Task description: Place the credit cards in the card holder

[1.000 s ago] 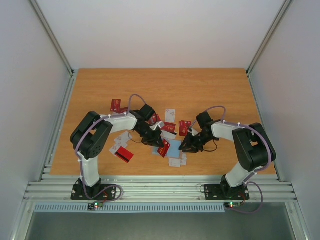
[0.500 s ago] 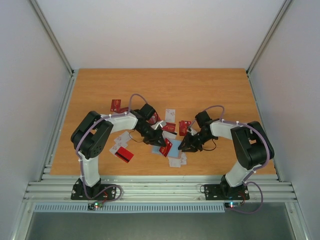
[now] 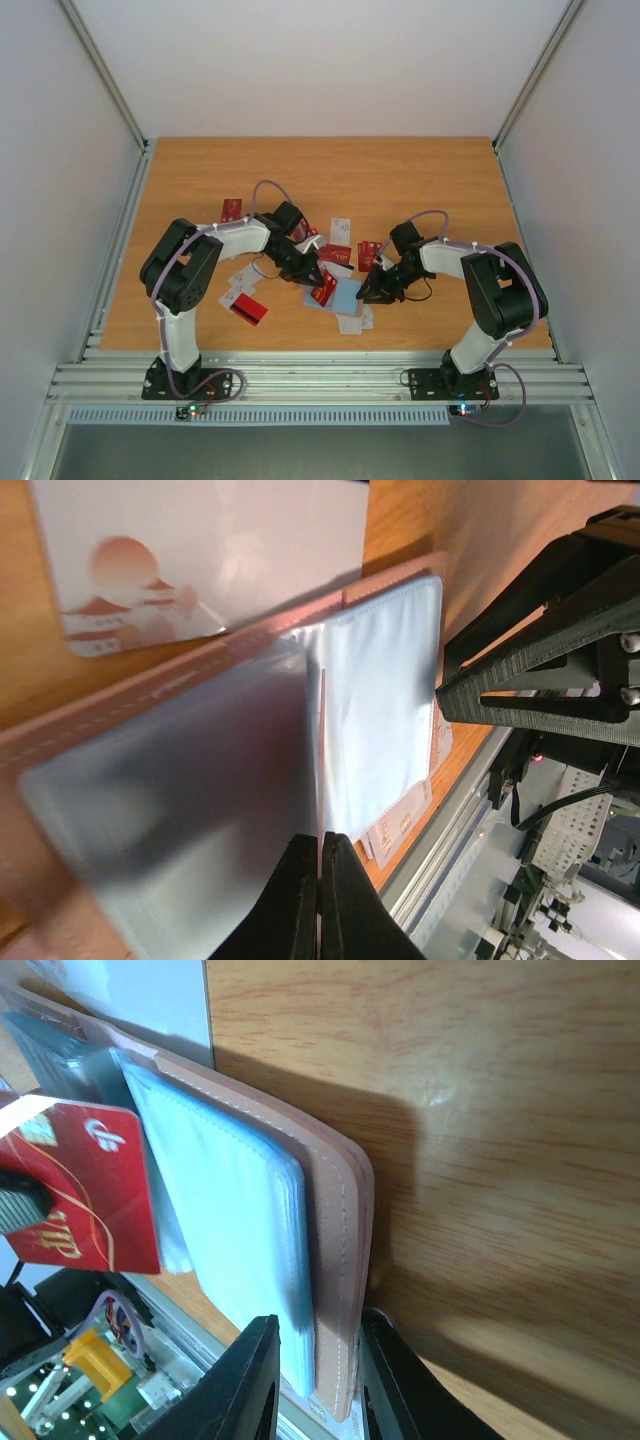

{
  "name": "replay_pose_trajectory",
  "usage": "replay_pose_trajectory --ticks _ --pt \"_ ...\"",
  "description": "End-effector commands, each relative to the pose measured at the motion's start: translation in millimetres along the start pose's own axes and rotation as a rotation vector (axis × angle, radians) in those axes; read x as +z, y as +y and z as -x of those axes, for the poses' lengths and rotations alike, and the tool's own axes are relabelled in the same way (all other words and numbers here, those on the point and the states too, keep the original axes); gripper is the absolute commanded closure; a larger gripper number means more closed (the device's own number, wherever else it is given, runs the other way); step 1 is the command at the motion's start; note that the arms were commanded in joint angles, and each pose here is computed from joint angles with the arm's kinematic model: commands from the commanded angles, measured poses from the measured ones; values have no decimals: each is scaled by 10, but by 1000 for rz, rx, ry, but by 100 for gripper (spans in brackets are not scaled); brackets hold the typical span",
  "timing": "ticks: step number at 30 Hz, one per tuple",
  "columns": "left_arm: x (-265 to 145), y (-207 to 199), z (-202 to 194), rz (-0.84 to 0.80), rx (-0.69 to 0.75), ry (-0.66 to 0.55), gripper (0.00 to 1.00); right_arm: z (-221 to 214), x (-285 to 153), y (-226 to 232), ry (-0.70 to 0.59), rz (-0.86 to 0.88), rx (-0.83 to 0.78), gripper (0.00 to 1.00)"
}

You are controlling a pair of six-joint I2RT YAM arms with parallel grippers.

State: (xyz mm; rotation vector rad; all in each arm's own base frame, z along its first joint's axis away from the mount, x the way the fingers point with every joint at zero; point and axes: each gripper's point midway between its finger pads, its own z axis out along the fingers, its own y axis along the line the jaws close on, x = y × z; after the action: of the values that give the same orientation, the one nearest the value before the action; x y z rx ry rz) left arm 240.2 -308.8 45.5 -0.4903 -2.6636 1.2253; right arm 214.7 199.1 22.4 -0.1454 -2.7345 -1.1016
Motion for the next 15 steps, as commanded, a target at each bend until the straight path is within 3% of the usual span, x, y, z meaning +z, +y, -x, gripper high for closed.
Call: replay_pose_trajectory --ticks 1,15 --pt "-132 -36 50 7 71 -31 100 41 28 -73 -7 -49 -15 76" --pt "12 81 104 3 102 45 100 34 27 -84 -4 -55 -21 76"
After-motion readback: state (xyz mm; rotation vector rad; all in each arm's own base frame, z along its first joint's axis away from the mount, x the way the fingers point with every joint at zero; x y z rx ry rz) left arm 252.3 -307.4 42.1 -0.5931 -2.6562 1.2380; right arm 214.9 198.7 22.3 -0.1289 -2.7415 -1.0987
